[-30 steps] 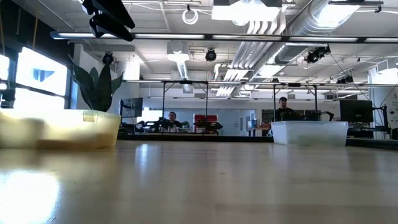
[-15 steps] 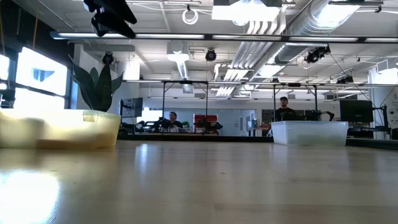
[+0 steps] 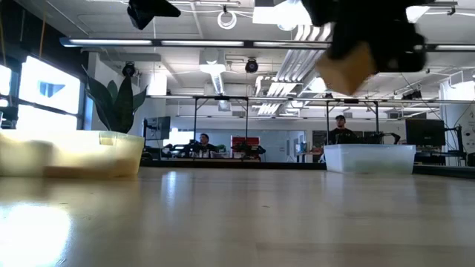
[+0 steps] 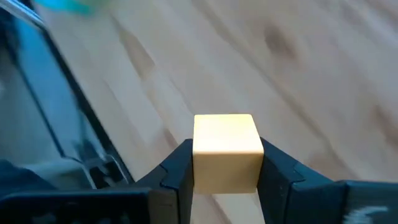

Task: Sort & place blocks by color
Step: Put the yellow block into the green bin

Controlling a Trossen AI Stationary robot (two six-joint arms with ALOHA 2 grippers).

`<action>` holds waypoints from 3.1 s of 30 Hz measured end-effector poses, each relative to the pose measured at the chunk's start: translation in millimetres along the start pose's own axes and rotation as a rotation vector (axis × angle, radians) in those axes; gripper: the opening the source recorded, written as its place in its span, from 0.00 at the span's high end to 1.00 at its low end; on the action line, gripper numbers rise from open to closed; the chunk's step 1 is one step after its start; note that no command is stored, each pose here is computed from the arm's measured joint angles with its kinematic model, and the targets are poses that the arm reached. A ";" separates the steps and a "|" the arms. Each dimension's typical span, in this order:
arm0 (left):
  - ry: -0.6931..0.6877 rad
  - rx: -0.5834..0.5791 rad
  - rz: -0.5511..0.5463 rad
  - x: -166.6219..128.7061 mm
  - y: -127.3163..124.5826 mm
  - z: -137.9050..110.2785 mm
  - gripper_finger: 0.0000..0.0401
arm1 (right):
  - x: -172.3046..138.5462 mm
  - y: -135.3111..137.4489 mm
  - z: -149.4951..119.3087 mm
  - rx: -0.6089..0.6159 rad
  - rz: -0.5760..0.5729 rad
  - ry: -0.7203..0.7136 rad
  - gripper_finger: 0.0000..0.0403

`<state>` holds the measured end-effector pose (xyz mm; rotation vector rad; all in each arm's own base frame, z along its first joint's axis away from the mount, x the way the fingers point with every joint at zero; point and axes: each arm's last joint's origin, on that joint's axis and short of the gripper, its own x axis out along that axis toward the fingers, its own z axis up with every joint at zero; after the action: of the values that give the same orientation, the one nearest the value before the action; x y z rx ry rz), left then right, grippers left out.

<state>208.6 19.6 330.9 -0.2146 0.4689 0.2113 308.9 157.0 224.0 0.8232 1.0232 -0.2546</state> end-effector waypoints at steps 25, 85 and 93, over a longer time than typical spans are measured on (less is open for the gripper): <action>-0.184 0.426 -0.011 5.6 -35.9 9.8 0.47 | -62.5 3.6 131.6 -0.062 0.584 -0.567 0.74; -0.186 0.687 0.184 37.0 -39.0 11.5 0.47 | -74.2 -15.6 167.3 0.046 0.632 -0.705 0.74; -0.138 0.679 0.211 49.8 -31.6 8.4 0.60 | -73.4 -16.2 166.9 0.045 0.624 -0.697 0.74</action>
<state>263.4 -0.9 319.9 0.5125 0.4029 0.2596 370.8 14.4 320.6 0.9571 0.0880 -0.0168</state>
